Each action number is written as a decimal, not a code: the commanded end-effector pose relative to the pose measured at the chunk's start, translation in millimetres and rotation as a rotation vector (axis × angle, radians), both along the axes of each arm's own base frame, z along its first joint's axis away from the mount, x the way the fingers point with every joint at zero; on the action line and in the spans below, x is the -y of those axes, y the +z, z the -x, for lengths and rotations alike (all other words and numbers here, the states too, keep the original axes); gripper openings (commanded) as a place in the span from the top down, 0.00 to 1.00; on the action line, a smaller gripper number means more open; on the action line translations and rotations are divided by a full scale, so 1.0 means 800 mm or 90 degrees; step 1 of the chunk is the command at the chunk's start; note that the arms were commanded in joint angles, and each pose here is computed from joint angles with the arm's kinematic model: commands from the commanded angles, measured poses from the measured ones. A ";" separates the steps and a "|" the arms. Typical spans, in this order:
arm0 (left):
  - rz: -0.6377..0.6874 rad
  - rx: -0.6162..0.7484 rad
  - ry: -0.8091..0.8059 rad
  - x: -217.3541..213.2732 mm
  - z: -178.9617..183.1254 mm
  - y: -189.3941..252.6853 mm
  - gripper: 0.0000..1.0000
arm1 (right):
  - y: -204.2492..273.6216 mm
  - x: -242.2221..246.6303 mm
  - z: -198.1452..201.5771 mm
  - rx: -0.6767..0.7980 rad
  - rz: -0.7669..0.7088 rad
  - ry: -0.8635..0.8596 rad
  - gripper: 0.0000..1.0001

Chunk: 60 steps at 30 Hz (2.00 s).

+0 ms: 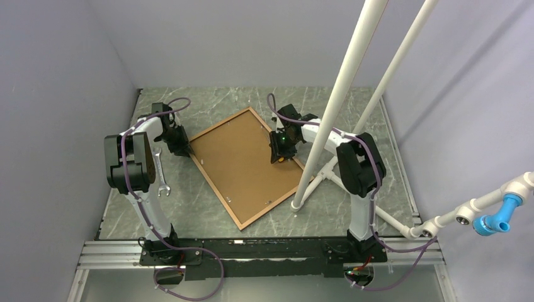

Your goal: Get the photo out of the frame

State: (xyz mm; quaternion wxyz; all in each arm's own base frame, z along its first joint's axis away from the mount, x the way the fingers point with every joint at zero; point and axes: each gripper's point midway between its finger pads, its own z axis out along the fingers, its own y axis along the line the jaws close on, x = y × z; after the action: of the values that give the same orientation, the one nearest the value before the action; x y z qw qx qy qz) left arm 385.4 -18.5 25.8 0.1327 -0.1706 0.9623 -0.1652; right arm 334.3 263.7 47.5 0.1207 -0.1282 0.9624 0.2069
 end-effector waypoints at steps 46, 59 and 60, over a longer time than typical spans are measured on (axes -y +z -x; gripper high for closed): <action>0.044 0.023 -0.040 0.023 -0.006 0.006 0.86 | 0.058 -0.036 -0.044 0.092 -0.083 0.056 1.00; -0.029 0.124 -0.013 -0.002 -0.014 0.056 0.48 | 0.092 0.097 0.001 0.222 -0.003 -0.104 1.00; -0.041 0.143 -0.008 -0.004 -0.016 0.066 0.47 | 0.089 0.102 0.008 0.222 0.004 -0.106 1.00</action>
State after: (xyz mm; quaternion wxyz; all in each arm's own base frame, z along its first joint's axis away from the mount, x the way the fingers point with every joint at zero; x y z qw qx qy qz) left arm 386.5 -25.0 38.9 0.1619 -0.1551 0.9581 -0.1780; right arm 334.8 195.2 123.7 0.2757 -0.0931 0.9370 0.1931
